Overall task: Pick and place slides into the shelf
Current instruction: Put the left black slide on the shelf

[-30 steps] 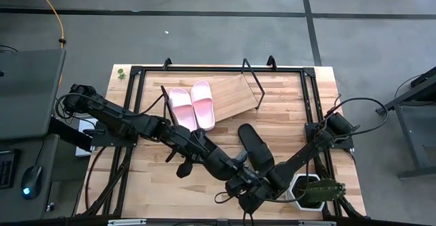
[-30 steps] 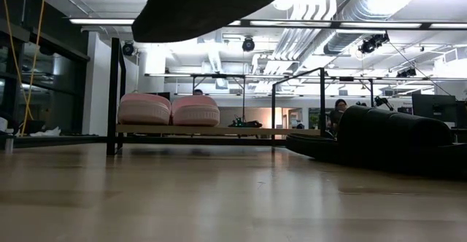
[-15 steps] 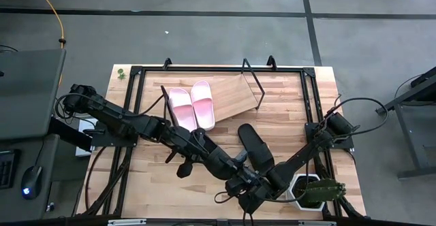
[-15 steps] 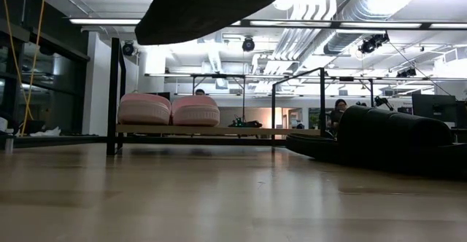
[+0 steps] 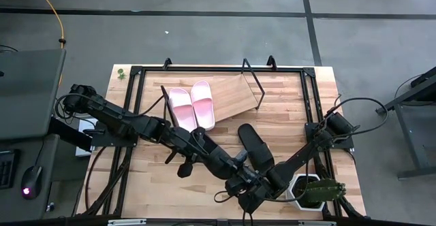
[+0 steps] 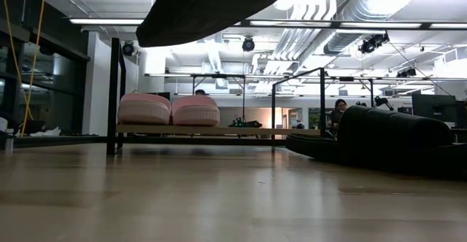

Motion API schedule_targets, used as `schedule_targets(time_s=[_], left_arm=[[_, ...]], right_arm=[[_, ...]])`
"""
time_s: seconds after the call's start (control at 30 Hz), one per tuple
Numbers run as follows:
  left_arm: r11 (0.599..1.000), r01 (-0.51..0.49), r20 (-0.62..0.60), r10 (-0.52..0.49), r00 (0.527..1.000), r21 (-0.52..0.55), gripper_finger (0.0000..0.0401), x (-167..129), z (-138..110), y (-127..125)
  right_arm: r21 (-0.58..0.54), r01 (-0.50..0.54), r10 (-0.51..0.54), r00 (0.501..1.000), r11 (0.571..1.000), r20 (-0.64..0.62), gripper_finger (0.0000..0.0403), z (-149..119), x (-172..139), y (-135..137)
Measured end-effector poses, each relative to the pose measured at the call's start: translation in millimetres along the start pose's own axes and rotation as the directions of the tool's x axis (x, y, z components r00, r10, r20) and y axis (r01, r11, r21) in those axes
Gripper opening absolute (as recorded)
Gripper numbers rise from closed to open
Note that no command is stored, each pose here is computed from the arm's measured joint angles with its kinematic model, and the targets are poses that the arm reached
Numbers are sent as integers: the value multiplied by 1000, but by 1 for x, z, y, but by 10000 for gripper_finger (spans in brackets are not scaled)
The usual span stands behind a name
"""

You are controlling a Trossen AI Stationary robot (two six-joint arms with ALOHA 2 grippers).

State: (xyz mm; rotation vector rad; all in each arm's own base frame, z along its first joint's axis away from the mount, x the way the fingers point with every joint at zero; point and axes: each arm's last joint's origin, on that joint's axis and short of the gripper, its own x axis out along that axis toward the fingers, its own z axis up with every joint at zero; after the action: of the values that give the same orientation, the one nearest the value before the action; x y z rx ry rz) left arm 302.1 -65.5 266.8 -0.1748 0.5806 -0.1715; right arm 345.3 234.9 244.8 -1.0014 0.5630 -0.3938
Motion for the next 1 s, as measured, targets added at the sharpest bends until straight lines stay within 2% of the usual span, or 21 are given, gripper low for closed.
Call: schedule_targets(time_s=[0.43, 0.63, 1.0], left_arm=[[1000, -8, 1, 8, 1000, 0, 79, 0, 0, 0], [998, -45, 10, 44, 999, 44, 105, 0, 0, 1], [998, -48, 13, 47, 999, 44, 147, 0, 0, 1]], right_arm=[[2, -14, 14, 1000, 1000, 7, 0, 0, 0, 0], [1, -13, 13, 1000, 1000, 6, 0, 0, 0, 0], [2, -17, 17, 1000, 1000, 9, 0, 0, 0, 0]])
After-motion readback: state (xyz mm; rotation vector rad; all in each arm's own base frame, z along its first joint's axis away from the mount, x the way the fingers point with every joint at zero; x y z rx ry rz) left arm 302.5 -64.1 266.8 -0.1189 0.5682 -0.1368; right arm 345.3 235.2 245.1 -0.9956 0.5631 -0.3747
